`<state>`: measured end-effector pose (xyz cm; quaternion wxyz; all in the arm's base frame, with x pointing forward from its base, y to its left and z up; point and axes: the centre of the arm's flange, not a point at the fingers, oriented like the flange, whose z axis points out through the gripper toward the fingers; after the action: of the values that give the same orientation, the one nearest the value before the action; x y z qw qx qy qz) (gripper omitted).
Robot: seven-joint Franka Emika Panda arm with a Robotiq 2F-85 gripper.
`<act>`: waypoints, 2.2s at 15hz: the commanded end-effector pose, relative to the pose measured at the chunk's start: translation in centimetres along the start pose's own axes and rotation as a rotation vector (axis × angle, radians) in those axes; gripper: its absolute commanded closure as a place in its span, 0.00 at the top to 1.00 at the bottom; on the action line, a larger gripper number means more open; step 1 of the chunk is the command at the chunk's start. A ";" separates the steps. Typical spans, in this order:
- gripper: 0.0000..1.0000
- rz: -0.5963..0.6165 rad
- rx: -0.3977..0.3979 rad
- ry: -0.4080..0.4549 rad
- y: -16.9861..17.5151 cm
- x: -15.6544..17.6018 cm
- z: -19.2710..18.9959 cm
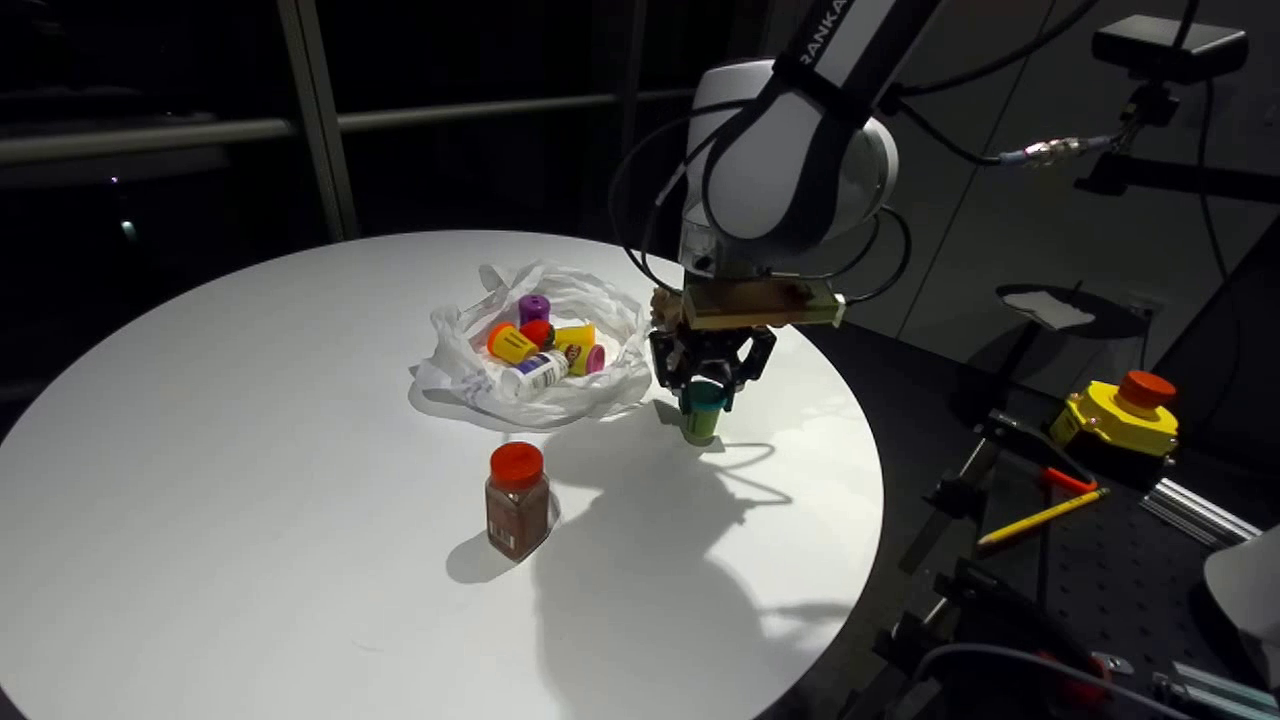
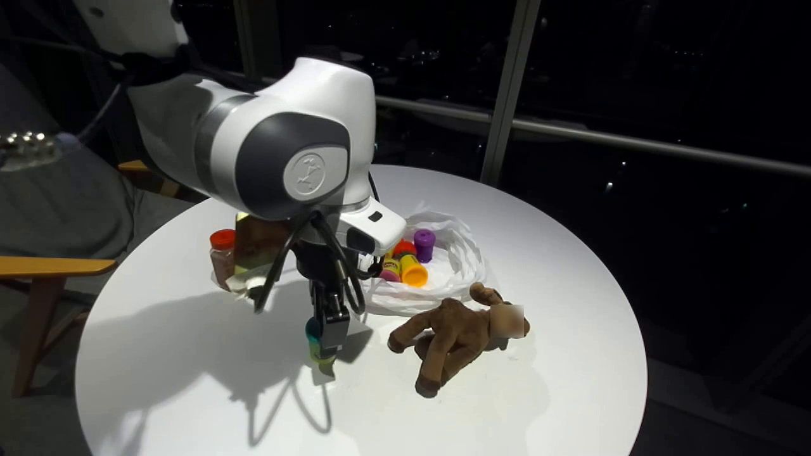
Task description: Remove the objects in the plastic and put them on the table
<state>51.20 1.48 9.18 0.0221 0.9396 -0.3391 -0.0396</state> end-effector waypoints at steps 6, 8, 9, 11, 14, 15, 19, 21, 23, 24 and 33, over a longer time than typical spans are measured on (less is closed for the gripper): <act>0.95 -0.102 0.087 0.160 0.0 -0.2 -4.2; 1.00 -0.159 0.096 0.170 -1.6 0.6 -6.4; 1.00 -0.181 0.115 0.175 -2.5 1.1 -7.4; 1.00 -0.277 0.138 0.161 -4.6 2.0 -8.9; 1.00 -0.447 0.100 0.128 -7.9 3.3 -9.5; 1.00 -0.475 0.093 0.120 -8.8 3.8 -9.5; 1.00 -0.489 0.061 0.137 -11.2 7.1 -7.9; 1.00 -0.458 0.080 0.146 -11.8 9.0 -6.7; 1.00 -0.417 0.094 0.170 -12.0 11.0 -5.3; 1.00 -0.401 0.100 0.177 -12.0 11.9 -4.8; 1.00 -0.307 0.172 0.246 -14.0 19.7 -3.5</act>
<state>71.62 -0.54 11.36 -0.0147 0.9792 -0.1800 0.0928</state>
